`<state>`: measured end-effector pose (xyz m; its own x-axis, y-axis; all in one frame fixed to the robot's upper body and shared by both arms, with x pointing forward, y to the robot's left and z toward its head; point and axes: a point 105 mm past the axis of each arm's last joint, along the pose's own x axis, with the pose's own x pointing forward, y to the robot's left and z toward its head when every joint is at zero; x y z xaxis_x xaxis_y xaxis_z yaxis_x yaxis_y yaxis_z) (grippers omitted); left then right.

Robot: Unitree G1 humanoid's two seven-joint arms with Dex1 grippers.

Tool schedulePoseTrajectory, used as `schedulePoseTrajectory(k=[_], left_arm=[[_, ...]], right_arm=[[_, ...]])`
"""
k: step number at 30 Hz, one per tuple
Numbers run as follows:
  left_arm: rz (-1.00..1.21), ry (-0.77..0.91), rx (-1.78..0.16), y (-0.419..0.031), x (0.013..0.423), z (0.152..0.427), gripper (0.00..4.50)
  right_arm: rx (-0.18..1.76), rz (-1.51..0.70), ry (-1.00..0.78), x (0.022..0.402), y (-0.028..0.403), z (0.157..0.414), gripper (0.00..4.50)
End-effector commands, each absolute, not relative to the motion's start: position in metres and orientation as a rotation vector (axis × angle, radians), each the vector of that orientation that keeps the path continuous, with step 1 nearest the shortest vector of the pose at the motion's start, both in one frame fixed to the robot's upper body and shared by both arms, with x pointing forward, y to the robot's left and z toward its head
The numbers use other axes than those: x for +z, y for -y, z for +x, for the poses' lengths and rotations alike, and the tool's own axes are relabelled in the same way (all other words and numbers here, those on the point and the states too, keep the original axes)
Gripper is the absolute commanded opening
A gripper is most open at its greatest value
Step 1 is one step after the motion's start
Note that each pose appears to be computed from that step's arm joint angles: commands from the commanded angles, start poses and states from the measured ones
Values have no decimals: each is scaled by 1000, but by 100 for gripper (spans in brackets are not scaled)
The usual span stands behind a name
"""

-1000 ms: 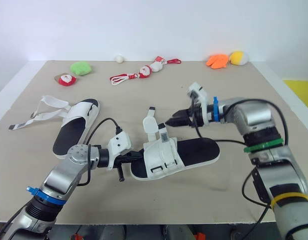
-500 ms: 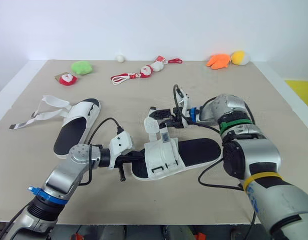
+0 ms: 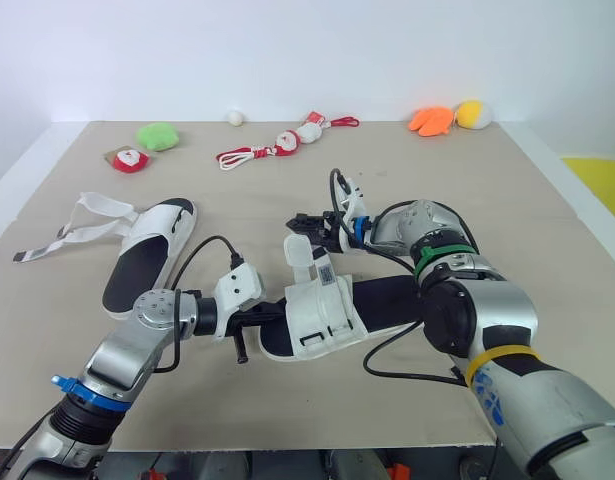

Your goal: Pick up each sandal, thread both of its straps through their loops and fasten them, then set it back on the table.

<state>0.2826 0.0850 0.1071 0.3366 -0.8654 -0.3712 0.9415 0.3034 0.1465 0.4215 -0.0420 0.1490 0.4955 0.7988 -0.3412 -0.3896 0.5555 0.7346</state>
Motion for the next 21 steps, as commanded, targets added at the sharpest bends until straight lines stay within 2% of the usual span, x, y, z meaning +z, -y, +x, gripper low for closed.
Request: schedulePoseTrajectory(k=[1, 2, 3, 4, 8, 9, 13, 15, 18, 19, 21], left_arm=[[361, -338, -1207, -87, 84, 278, 0], [361, -338, -1208, -87, 84, 278, 0], [361, -338, -1209, -87, 84, 278, 0], [362, -338, -1209, -87, 84, 278, 0], [365, -337, -1213, -86, 84, 279, 0], [366, -337, -1213, -86, 84, 279, 0], [372, -338, -1216, -87, 84, 280, 0], [375, -339, -1216, -88, 84, 281, 0], [377, -339, -1217, -88, 84, 281, 0], [377, -339, -1217, -88, 85, 281, 0], [377, -339, -1216, -88, 85, 281, 0]], right_arm=[[936, 532, -620, 177, 34, 421, 73], [974, 499, -587, 182, 32, 420, 29], [1013, 450, -543, 187, 31, 420, 9], [1056, 405, -502, 192, 30, 419, 9], [1283, 202, -143, 234, 21, 404, 9], [1314, 198, -118, 239, 20, 399, 9], [1481, -4, 142, 262, 13, 363, 9], [1533, -121, 259, 264, 12, 344, 9], [1618, -404, 402, 242, 14, 315, 9], [1650, -537, 498, 234, 15, 301, 9], [1678, -667, 610, 226, 18, 286, 9]])
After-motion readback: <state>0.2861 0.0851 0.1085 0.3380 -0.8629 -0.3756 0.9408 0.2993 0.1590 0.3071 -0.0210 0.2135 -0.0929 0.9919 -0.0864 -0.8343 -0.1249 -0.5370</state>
